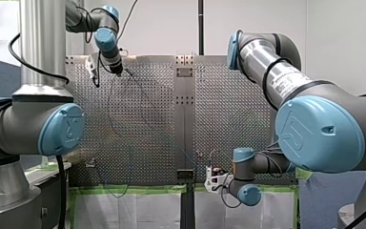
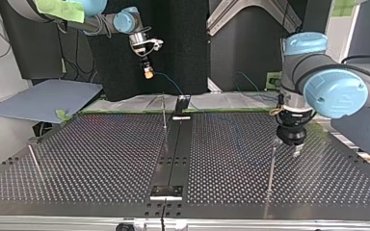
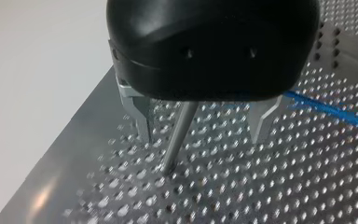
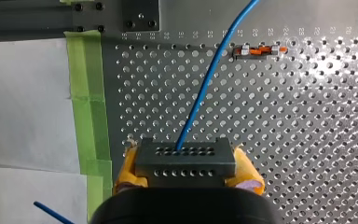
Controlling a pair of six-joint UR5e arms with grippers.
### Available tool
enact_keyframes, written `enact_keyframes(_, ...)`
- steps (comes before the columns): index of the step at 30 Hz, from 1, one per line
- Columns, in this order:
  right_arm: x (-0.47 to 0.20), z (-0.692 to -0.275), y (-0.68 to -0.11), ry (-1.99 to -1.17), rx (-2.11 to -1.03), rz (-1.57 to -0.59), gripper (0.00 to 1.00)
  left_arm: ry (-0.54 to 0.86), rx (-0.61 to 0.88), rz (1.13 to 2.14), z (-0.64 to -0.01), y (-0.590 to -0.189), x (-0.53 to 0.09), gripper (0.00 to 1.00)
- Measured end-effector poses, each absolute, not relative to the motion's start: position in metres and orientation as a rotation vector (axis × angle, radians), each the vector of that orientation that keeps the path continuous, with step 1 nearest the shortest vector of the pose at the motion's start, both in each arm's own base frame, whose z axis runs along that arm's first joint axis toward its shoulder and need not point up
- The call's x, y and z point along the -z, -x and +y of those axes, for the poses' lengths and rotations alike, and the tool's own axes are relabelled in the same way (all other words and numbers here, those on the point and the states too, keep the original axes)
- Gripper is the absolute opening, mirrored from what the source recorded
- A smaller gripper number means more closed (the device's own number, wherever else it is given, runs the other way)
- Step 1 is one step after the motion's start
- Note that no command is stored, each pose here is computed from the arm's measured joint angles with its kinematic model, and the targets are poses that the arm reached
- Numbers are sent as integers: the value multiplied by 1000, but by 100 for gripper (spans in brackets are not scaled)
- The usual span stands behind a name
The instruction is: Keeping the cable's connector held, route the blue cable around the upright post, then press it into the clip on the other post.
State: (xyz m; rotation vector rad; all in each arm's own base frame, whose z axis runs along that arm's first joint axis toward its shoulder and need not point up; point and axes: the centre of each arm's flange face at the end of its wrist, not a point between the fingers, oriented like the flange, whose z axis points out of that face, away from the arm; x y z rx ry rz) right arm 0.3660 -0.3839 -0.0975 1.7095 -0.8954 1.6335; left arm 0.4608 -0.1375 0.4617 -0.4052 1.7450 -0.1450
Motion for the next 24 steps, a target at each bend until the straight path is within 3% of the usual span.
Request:
enact_keyframes(10,97,-383,-367,-1711,-1636,-894,0,424,130,1669,-103,-484,-463,100)
enact_keyframes(24,98,-382,-368,-1713,-1640,-890,0,370,201,1635,-104,-516,-455,100)
